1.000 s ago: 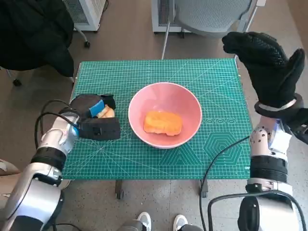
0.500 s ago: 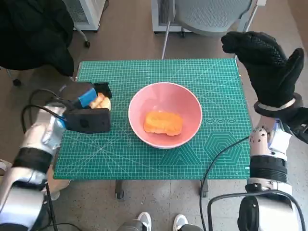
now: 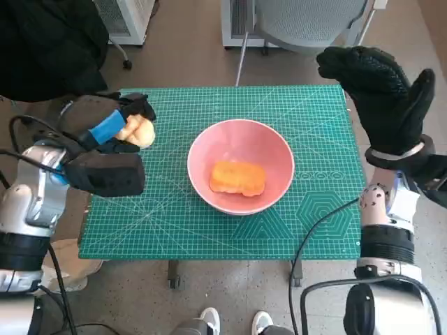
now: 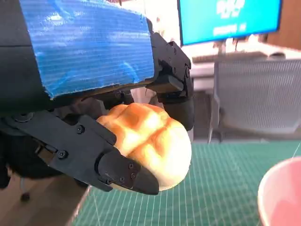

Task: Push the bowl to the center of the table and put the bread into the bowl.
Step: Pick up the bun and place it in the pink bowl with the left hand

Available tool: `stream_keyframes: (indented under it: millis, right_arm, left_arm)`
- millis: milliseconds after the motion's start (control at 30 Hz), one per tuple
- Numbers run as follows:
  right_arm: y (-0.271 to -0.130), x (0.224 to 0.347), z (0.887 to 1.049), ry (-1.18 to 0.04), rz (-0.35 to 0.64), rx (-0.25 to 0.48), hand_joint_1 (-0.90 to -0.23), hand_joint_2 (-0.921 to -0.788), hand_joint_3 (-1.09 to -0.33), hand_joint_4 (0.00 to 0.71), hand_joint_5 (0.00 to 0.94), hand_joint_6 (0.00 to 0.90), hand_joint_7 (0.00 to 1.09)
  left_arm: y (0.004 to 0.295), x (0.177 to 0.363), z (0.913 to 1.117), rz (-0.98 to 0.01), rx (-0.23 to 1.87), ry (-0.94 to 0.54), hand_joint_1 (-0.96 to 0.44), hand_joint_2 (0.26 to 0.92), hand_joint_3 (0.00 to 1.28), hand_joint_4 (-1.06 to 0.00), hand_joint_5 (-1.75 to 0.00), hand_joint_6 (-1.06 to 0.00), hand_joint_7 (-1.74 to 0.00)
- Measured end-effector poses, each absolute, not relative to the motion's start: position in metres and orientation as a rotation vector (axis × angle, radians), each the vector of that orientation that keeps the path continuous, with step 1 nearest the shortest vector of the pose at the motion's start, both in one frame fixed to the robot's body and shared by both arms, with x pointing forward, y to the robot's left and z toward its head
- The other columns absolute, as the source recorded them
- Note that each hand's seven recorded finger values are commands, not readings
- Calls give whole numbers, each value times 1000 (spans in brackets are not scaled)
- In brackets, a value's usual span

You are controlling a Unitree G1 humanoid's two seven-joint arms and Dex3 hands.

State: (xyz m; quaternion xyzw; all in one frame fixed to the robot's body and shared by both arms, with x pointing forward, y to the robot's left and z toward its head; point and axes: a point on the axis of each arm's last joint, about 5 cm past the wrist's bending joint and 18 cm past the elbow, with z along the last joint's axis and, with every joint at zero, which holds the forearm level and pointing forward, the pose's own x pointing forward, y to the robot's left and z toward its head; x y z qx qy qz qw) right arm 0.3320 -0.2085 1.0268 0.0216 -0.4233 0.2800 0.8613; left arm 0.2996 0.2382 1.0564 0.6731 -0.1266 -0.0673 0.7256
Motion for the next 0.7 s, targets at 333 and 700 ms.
stream_keyframes:
  millis: [333,700]
  right_arm:
    - [-207,333,1029,-892,598,47,-708,-921,-818,279,1,353,12]
    - [-205,333,1029,-894,612,55,-707,-921,-820,275,0,355,13]
  left_arm:
    - [225,295,1067,-153,1494,-386,2,917,21,-773,-1008,-665,-1189]
    - [182,309,1075,-243,1444,-529,2,914,5,-794,-1018,-691,-1128]
